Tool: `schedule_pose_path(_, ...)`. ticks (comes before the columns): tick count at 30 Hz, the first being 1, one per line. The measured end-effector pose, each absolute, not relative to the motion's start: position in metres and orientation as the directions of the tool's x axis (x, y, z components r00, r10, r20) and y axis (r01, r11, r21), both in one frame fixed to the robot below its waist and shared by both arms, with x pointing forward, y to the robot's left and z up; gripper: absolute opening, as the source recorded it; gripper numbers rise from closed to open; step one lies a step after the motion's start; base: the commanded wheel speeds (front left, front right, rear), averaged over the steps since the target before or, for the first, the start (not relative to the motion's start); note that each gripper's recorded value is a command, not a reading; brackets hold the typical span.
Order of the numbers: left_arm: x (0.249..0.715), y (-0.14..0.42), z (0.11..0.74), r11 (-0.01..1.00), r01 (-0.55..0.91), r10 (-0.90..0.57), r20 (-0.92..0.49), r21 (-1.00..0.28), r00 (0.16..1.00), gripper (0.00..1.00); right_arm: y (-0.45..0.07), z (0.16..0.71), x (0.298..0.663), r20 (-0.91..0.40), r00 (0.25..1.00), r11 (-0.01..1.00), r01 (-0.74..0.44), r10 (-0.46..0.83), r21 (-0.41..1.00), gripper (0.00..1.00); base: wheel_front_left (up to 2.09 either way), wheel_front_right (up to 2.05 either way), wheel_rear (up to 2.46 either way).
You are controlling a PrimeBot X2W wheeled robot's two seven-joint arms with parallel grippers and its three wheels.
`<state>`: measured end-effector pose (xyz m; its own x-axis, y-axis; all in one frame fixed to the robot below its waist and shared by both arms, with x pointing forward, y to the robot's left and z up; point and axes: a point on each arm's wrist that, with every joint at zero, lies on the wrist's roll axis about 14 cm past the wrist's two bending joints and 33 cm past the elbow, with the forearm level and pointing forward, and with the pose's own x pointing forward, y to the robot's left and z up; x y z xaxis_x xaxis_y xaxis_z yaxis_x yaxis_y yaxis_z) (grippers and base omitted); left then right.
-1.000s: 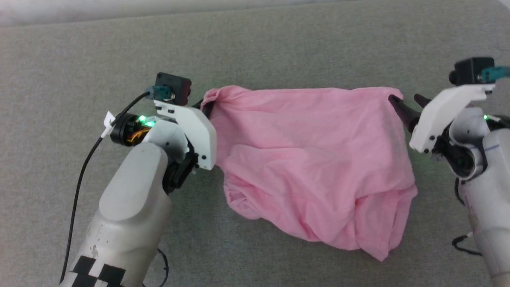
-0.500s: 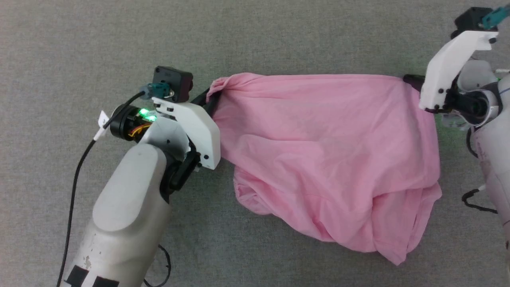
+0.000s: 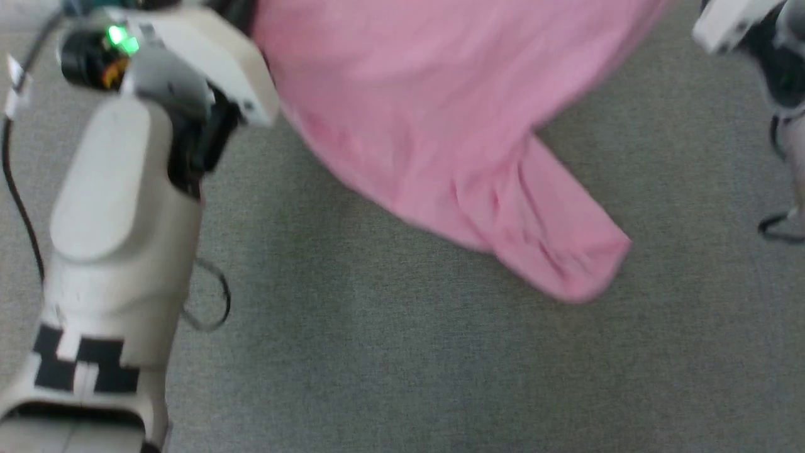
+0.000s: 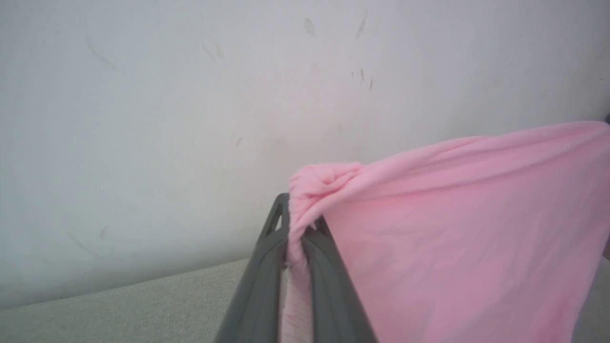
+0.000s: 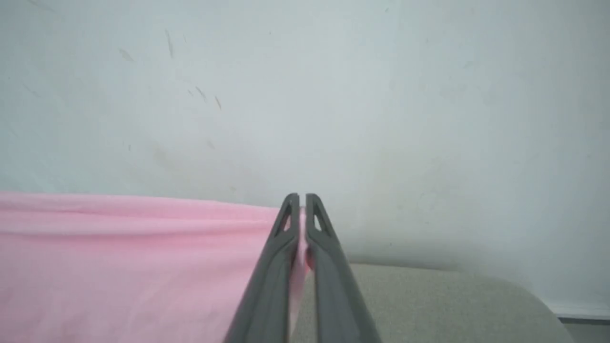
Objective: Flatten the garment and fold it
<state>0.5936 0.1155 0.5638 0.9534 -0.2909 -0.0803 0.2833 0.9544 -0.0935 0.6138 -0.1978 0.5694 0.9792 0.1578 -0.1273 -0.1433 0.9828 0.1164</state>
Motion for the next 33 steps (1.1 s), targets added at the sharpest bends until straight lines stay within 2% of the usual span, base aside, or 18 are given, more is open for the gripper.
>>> schedule_pose_path(6,0.629,0.117,0.651,0.96,0.263,-0.244,0.174,-0.097,0.954,0.0,-0.2,0.675,0.63,0.171,0.977,0.985,-0.142,0.123,0.099,0.0,0.0,0.0,0.0)
schedule_pose_path(11,0.645,0.123,0.683,0.967,0.239,-0.202,0.307,-0.089,0.93,0.0,-0.189,0.715,0.633,0.303,0.942,0.985,-0.165,0.142,0.051,0.0,0.0,0.0,0.0)
schedule_pose_path(16,0.65,0.129,0.658,0.971,0.222,-0.189,0.275,-0.093,0.943,0.0,-0.167,0.691,0.635,0.236,0.952,0.978,-0.208,0.196,0.027,0.0,0.0,0.0,0.0)
schedule_pose_path(22,0.643,0.131,0.583,0.967,0.205,-0.186,0.127,-0.153,0.974,0.0,-0.144,0.605,0.628,0.017,0.965,0.965,-0.262,0.262,0.03,0.0,0.0,0.0,0.0)
schedule_pose_path(26,0.619,0.133,0.53,0.96,0.177,-0.177,0.019,-0.216,0.984,0.0,-0.128,0.546,0.602,-0.105,0.944,0.95,-0.307,0.312,0.062,0.0,0.0,0.0,0.0)
schedule_pose_path(31,0.572,0.136,0.485,0.949,0.145,-0.166,-0.052,-0.282,0.985,0.0,-0.125,0.499,0.555,-0.172,0.918,0.933,-0.343,0.357,0.107,0.0,0.0,0.0,0.0)
schedule_pose_path(32,0.572,0.136,0.485,0.949,0.145,-0.166,-0.052,-0.282,0.985,0.0,-0.125,0.499,0.555,-0.172,0.918,0.933,-0.343,0.357,0.107,0.0,0.0,0.0,0.0)
schedule_pose_path(33,0.546,0.132,0.466,0.944,0.147,-0.18,-0.087,-0.295,0.98,0.0,-0.129,0.484,0.533,-0.189,0.911,0.929,-0.349,0.367,0.124,0.0,0.0,0.0,0.0)
